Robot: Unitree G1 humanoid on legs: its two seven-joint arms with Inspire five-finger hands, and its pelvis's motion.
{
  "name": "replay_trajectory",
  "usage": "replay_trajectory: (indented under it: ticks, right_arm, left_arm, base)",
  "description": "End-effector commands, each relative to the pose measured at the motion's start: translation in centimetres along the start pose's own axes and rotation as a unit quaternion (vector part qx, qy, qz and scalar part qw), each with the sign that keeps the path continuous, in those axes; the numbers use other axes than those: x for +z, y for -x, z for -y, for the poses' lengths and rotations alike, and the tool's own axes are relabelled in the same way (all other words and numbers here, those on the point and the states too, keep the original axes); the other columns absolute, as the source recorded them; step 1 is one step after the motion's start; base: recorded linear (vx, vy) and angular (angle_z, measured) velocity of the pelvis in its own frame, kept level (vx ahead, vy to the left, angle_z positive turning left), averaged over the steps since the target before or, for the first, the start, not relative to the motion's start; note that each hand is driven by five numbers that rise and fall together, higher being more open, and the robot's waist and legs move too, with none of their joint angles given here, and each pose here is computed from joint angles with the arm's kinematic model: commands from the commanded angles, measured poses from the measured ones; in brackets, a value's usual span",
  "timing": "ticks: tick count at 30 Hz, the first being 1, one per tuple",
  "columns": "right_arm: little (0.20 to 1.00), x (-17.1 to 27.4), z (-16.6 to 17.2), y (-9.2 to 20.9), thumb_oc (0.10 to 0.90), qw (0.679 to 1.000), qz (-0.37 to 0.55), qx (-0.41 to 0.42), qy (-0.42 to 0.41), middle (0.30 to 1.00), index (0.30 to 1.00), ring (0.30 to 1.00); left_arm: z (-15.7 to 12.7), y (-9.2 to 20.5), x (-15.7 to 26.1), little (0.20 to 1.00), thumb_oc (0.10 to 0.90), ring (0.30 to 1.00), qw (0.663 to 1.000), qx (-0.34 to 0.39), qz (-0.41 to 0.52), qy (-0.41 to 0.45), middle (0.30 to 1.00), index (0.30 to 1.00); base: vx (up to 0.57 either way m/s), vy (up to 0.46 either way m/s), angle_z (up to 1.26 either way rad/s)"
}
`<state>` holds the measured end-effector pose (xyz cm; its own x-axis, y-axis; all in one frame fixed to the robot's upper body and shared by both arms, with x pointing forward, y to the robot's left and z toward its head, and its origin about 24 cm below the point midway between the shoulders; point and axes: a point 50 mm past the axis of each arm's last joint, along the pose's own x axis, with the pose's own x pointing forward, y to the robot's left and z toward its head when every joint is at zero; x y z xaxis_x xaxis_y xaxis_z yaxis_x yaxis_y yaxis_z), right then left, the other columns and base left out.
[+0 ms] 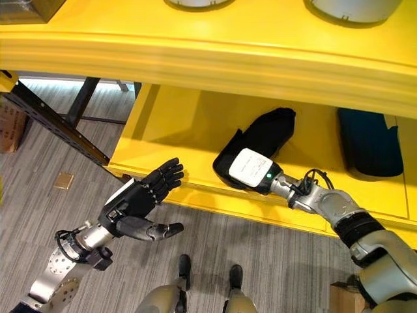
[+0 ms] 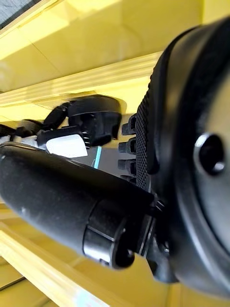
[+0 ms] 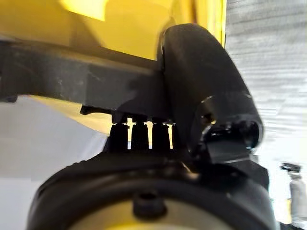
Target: Move parts from the plastic box to the shelf.
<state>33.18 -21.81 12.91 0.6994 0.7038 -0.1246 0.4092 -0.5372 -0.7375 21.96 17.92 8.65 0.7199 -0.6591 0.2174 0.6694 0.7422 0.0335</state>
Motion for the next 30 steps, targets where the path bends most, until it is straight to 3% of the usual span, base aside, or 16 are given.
replay_trajectory:
  ticks: [1, 20, 30]
  right_arm:
    - [0.3, -2.1, 2.1, -0.7, 0.4, 0.995, 0.026, -0.005, 0.091, 0.3, 0.3, 0.3]
    - [0.3, -6.4, 3.2, 0.5, 0.4, 0.985, -0.025, 0.053, 0.162, 0.3, 0.3, 0.3]
    - [0.3, -7.2, 2.5, 2.8, 0.4, 0.976, -0.009, 0.105, 0.191, 0.3, 0.3, 0.3]
  left_arm:
    - [0.4, -1.2, 3.8, 1.0, 0.9, 1.0, 0.992, -0.039, 0.113, -0.029, 1.0, 1.0]
    - [0.1, -0.7, 4.2, 1.0, 0.9, 1.0, 0.992, -0.059, 0.107, -0.038, 1.0, 1.0]
    - [-0.2, -0.2, 4.3, 1.0, 0.9, 1.0, 0.992, -0.055, 0.101, -0.042, 1.0, 1.0]
  base:
    - [-0.01, -0.04, 0.05]
    - [0.0, -0.04, 0.01]
    - [0.01, -0.029, -0.01]
